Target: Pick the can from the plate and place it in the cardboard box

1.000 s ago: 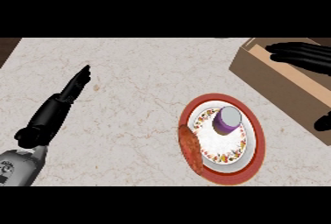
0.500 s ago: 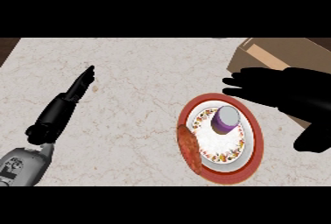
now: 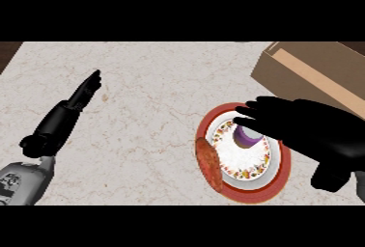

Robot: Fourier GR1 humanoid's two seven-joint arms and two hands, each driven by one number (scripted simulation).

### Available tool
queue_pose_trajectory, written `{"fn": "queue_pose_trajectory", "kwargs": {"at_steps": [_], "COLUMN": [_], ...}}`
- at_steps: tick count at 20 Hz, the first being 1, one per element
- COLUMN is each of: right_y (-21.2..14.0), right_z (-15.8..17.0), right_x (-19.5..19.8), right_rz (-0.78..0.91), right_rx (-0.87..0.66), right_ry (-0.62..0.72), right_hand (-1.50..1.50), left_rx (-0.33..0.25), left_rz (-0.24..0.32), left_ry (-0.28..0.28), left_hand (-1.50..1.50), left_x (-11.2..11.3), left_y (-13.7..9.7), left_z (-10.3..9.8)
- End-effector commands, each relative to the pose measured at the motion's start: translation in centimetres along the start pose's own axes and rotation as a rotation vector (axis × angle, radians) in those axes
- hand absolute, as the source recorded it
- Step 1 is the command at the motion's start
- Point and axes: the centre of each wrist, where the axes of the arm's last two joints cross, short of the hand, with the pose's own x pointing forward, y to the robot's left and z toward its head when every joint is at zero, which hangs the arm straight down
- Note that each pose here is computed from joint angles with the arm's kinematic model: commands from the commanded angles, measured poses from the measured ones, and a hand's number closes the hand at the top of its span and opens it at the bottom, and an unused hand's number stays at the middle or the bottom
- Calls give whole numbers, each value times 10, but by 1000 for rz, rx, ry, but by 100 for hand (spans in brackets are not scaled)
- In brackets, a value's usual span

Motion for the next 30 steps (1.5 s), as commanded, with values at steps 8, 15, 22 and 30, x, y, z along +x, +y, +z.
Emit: {"fn": "queue_pose_trajectory", "kwargs": {"at_steps": [8, 15, 22, 30], "right_y": [33, 68, 59, 94], "right_z": [-26, -54, -71, -78], "right_x": [8, 3, -6, -21], "right_rz": [48, 109, 102, 96], "right_rx": [-21, 2, 3, 51], "right_ry": [81, 111, 153, 117], "right_hand": [-150, -150, -150, -150], "left_rx": [8, 11, -2, 23], "left_rz": [14, -15, 6, -6], "left_ry": [-9, -4, -5, -10], "left_hand": [0, 0, 0, 0], "left_x": [-3, 3, 4, -5], "left_y": [-11, -6, -8, 2], "left_z": [19, 4, -4, -7]}}
